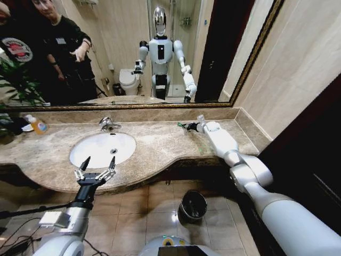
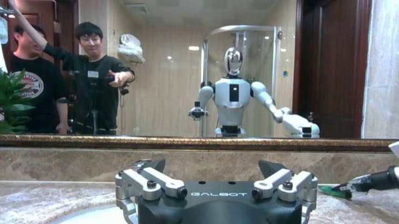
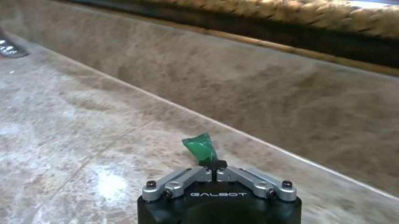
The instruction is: Pick up the trash from the sink and place it in the trash bin.
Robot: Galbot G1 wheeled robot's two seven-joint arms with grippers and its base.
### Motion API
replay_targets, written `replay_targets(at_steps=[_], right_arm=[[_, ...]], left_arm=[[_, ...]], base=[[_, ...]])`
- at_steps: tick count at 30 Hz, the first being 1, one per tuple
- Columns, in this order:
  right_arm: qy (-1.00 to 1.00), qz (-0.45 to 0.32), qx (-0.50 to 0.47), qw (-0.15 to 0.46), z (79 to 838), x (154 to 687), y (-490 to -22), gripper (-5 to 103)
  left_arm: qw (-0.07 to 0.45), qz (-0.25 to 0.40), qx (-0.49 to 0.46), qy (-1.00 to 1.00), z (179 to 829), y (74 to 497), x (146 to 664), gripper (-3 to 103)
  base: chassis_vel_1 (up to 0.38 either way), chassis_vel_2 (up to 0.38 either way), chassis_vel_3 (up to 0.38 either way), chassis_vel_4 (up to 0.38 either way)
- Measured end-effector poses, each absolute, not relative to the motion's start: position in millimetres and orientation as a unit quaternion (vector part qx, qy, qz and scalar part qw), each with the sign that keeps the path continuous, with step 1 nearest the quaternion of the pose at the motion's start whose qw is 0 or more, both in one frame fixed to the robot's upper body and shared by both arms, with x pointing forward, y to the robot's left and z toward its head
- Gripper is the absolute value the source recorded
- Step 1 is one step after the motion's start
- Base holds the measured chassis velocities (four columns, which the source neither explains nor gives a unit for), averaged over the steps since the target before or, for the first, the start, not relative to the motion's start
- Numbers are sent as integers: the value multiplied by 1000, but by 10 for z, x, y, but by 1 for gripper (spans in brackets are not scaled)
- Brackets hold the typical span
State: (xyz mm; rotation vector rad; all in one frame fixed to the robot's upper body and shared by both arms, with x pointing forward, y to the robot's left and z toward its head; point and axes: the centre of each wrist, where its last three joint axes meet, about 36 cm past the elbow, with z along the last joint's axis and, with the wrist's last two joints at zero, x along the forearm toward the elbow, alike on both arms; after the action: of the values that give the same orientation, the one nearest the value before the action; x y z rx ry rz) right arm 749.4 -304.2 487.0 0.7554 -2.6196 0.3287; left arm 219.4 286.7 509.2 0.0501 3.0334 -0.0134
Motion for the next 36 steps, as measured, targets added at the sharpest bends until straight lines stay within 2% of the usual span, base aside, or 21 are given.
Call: replay_targets(at_steps=[5, 10, 13, 14, 16, 17, 20, 21, 24, 36], right_arm=[[-946, 105, 255, 168, 5097, 7384, -3048, 0], [-956, 86, 239, 144, 5433, 7057, -3039, 0], [-965, 71, 218, 125, 5765, 6576, -3156, 0], [-965, 71, 218, 125, 5765, 6576, -3156, 0], [-969, 65, 204, 122, 5930, 6132, -3373, 0], [-969, 65, 204, 122, 5930, 6132, -3373, 0], [-971, 65, 195, 124, 6038, 5390, -3664, 0], [-971, 65, 195, 124, 6038, 5390, -3664, 0], [-973, 71, 190, 110, 6219, 4888, -3850, 0], [-974, 6, 214, 69, 6177, 4307, -3503, 0]], left_arm=[[54, -4, 17, 998, 5093, 2867, 2195, 100], [54, -4, 17, 998, 5092, 2867, 2195, 100], [54, -4, 17, 998, 5092, 2867, 2195, 100], [54, -4, 17, 998, 5092, 2867, 2195, 100], [54, -4, 16, 998, 5092, 2867, 2195, 100], [54, -4, 16, 998, 5092, 2867, 2195, 100], [54, -4, 17, 998, 5092, 2867, 2195, 100], [54, -4, 17, 998, 5092, 2867, 2195, 100], [54, -4, 16, 998, 5092, 2867, 2195, 100], [54, -4, 16, 998, 5093, 2867, 2195, 100]], base=[[0, 0, 0, 0], [0, 0, 0, 0], [0, 0, 0, 0], [0, 0, 0, 0], [0, 0, 0, 0], [0, 0, 0, 0], [0, 0, 0, 0], [0, 0, 0, 0], [0, 0, 0, 0], [0, 0, 0, 0]])
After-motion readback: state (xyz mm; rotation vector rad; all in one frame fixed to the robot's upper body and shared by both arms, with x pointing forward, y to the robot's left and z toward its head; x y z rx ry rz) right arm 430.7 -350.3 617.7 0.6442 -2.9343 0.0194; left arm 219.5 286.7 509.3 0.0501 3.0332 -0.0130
